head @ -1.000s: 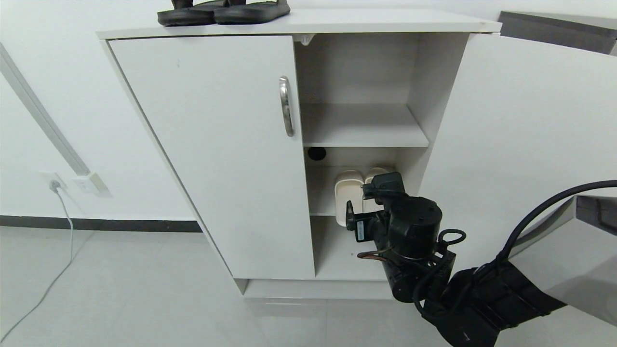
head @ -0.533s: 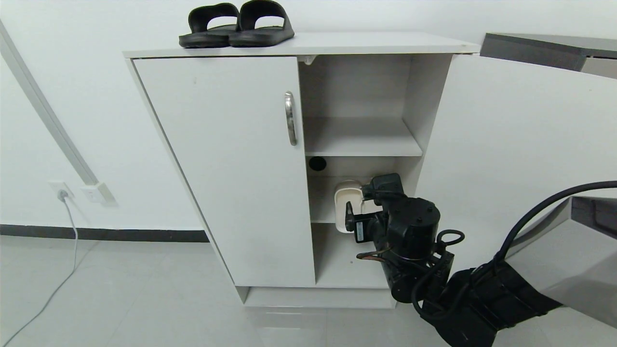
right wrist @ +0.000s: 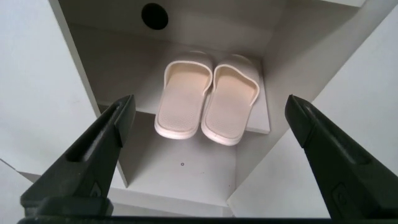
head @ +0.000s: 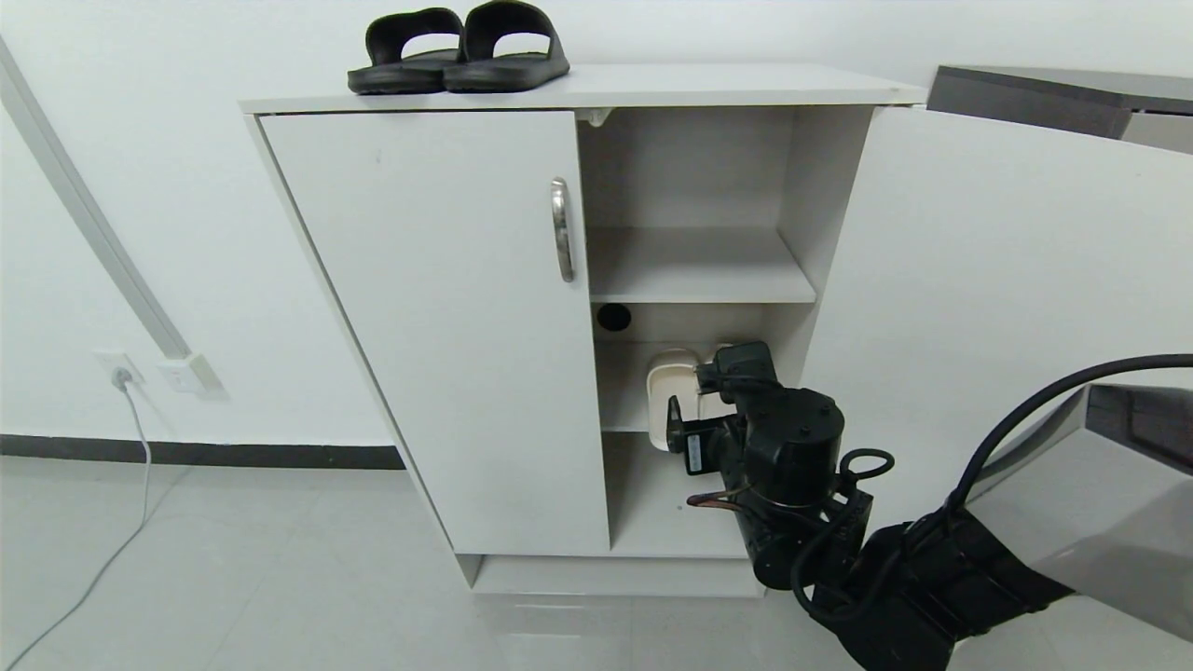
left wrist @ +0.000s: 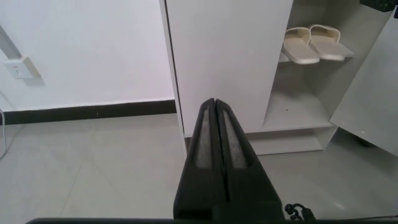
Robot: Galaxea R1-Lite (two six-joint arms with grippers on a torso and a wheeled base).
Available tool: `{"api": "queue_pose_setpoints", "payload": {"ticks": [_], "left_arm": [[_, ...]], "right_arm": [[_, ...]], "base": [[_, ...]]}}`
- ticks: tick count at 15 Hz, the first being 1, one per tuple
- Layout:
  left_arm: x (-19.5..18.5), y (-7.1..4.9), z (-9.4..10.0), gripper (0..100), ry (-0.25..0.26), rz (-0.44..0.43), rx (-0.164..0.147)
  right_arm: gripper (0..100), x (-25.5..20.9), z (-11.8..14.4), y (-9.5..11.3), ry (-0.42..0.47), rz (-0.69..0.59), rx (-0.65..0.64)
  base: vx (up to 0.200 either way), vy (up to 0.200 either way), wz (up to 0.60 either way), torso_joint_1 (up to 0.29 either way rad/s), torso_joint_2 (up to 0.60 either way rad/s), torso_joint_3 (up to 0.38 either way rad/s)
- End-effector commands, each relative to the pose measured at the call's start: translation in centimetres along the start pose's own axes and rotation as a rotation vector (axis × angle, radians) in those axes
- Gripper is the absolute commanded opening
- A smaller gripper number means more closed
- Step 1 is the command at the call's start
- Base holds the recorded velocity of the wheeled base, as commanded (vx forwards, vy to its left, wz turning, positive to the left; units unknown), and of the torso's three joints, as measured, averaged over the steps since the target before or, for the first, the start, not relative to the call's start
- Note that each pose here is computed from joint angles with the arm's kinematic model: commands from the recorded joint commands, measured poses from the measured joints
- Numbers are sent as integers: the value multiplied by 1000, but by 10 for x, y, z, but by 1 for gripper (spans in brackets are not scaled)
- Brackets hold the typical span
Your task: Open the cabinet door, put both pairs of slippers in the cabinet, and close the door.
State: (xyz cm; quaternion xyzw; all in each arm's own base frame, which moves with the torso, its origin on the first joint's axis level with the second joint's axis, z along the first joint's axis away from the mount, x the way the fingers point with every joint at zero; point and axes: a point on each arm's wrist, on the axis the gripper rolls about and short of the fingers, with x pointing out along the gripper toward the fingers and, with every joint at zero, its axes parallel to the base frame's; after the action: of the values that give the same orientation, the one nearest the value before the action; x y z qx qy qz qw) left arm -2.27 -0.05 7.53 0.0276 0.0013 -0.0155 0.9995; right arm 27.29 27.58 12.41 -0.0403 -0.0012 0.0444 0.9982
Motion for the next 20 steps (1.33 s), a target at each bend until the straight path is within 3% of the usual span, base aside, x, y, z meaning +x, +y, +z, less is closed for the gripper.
{"api": "queue_pose_setpoints", "payload": {"ticks": [1,20], "left_arm": [[0,0,0,0,1,0,0],[0,0,0,0,1,0,-3]], "right_arm": [[100,1,-1,0,-2,0,2],[100,-2,-6,-9,-22,57,13]], "base": [[0,0,0,0,0,0],[0,189,0,3,2,3]]}}
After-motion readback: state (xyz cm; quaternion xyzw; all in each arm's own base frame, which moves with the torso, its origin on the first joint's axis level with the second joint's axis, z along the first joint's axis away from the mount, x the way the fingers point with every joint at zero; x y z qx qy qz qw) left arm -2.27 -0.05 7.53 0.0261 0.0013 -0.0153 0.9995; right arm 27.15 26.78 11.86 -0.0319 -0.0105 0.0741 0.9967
